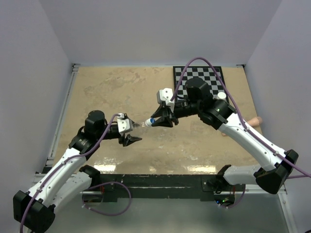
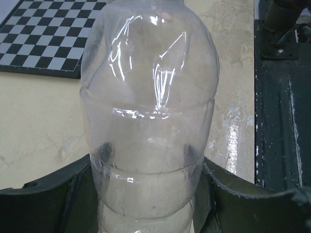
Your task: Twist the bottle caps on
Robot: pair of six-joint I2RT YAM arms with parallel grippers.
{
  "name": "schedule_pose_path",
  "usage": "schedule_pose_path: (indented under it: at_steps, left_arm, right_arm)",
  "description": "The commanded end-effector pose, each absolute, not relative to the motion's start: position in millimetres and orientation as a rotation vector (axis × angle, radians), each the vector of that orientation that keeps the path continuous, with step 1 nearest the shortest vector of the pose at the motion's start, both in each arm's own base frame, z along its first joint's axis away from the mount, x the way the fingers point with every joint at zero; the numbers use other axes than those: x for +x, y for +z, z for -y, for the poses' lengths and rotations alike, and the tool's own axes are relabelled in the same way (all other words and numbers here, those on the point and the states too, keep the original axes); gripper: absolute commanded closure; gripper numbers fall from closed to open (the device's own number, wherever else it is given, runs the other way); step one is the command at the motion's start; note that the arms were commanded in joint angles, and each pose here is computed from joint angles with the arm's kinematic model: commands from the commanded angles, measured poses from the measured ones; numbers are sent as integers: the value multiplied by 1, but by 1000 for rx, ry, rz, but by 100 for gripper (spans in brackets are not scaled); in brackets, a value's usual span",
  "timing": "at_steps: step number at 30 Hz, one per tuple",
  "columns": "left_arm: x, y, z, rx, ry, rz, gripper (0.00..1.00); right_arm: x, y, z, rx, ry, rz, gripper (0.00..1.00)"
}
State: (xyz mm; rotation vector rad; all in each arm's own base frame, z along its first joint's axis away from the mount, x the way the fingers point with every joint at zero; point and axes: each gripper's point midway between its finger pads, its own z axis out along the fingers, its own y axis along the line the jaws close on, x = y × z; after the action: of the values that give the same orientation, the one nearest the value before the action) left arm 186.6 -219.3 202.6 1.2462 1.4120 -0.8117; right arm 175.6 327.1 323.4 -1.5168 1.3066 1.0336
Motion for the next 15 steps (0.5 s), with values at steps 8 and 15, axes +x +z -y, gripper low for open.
schedule_pose_path:
  at_steps: [8, 15]
  left_arm:
    - [187, 271, 236, 1238, -779, -1139, 100]
    - [188, 274, 240, 1220, -764, -1124, 100]
  right_arm:
    - [174, 326, -326, -1491, 1031, -1328, 100]
    - [178, 327, -334, -1383, 1108, -1398, 100]
